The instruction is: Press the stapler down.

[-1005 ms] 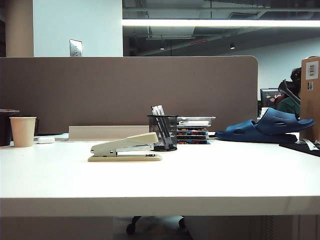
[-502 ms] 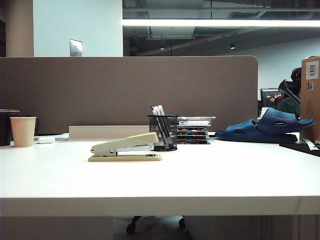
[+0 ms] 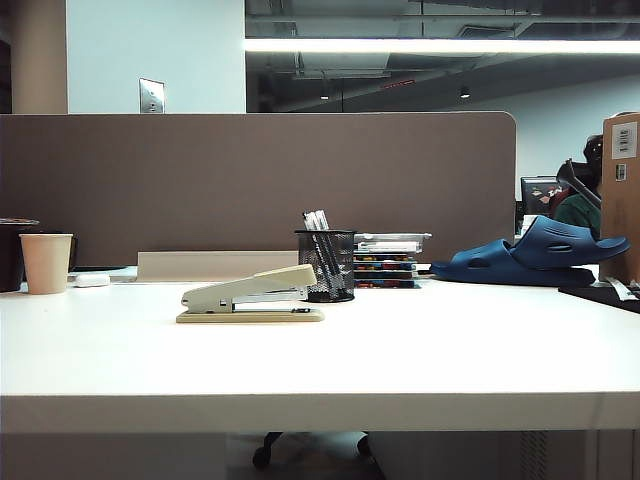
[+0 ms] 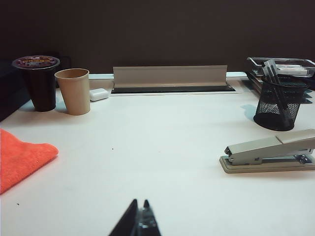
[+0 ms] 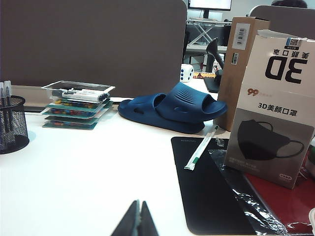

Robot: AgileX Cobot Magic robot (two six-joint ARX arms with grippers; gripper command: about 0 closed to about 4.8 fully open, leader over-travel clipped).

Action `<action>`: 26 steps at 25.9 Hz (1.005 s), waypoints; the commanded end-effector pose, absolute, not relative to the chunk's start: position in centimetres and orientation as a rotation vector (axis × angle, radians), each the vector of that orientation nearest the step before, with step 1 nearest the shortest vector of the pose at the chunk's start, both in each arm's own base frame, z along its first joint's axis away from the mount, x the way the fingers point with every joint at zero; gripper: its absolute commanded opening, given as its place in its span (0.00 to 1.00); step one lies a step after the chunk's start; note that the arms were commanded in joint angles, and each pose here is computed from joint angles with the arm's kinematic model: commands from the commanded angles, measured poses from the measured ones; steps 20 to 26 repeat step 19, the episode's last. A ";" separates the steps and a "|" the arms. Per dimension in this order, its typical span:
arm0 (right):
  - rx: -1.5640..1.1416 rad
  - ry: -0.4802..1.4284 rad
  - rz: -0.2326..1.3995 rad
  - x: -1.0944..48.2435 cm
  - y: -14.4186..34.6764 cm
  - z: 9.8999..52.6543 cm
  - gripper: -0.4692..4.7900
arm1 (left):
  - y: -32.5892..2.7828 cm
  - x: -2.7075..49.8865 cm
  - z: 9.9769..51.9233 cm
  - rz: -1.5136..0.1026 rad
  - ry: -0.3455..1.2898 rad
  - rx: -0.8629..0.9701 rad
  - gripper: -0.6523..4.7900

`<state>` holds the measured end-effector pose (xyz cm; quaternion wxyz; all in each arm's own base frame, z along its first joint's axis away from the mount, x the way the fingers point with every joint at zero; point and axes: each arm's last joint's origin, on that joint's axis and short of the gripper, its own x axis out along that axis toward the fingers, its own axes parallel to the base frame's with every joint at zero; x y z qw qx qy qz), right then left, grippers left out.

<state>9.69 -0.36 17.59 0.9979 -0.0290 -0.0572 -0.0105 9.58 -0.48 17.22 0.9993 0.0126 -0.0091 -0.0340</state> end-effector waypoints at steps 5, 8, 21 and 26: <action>-0.058 -0.049 -0.022 9.7 -0.4 16.8 0.07 | -0.5 9.5 17.6 -0.073 -0.040 0.022 0.11; -0.057 -0.025 -0.021 9.8 -0.4 16.6 0.07 | -0.5 9.5 17.6 -0.072 -0.040 0.022 0.11; -0.057 -0.018 -0.020 9.8 -0.4 16.5 0.07 | -0.5 9.5 17.6 -0.073 -0.040 0.022 0.11; -0.057 -0.018 -0.020 9.8 -0.4 16.5 0.07 | -0.5 9.5 17.6 -0.073 -0.040 0.022 0.11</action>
